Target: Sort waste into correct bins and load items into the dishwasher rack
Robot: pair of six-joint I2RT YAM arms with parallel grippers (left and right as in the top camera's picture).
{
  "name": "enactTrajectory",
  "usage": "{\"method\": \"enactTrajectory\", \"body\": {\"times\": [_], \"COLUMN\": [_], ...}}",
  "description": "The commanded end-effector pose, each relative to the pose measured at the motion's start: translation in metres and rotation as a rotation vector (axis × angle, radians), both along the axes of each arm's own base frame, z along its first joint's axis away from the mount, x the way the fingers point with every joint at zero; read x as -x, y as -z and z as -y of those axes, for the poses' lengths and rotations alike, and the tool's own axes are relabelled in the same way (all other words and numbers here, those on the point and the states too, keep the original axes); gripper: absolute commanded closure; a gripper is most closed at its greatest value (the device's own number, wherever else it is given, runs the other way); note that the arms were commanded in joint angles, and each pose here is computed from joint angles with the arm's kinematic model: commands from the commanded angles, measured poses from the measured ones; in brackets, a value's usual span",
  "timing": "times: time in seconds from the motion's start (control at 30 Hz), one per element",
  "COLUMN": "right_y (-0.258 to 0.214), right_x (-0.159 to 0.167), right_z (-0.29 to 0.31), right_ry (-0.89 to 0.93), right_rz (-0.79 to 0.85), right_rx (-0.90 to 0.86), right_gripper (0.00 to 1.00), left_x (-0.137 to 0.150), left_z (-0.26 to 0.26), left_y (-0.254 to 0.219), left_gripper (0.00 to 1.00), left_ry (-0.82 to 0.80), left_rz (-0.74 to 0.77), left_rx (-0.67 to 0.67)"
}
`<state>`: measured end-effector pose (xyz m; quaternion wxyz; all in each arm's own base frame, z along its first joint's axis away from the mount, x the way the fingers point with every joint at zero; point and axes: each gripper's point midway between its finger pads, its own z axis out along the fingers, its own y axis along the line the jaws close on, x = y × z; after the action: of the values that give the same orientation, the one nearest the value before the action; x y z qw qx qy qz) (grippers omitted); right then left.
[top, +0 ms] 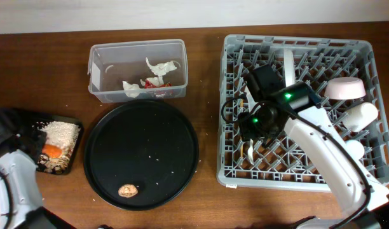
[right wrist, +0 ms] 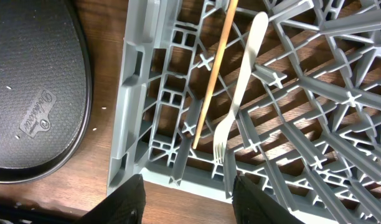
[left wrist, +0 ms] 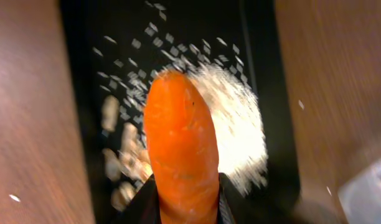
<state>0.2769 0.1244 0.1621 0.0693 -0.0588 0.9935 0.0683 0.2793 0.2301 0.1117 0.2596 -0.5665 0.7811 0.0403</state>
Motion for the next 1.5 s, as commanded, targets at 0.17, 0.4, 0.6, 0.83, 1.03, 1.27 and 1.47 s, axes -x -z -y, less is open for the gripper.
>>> {"method": "enactTrajectory", "body": {"times": [0.17,0.4,0.6,0.83,1.03,1.27,1.47], "right_y": [-0.003,-0.003,-0.003,-0.003,-0.003,-0.003,-0.003], "right_x": [-0.002,-0.002,-0.003,-0.003,-0.003,-0.003,-0.003], "right_z": [0.004,0.004,0.004,0.004,0.004,0.004,0.004], "right_ry": [0.010,0.010,0.010,0.010,0.010,0.010,0.010], "right_rz": [0.010,0.011,0.015,0.014,0.014,0.014,0.013], "right_rx": [0.009,0.009,0.008,0.008,0.008,0.008,0.008], "right_gripper": [0.50,0.50,0.50,0.50,0.50,0.50,0.50], "left_x": [0.020,0.027,0.040,0.041,0.047,0.071,0.073], "left_z": [-0.010,0.023,0.053,0.058,0.040,-0.002,-0.004], "left_y": [0.061,0.070,0.074,0.074,0.070,0.063,0.063], "left_gripper": [0.87,0.96,0.97,0.97,0.96,0.69,0.42], "left_ry": [-0.037,0.002,0.037,0.050,0.000,-0.154,-0.170], "left_rz": [-0.185,-0.205,-0.293,-0.306,-0.306,-0.257,-0.248], "left_rx": [0.102,0.257,0.343,0.351,0.320,0.308,0.319]}}
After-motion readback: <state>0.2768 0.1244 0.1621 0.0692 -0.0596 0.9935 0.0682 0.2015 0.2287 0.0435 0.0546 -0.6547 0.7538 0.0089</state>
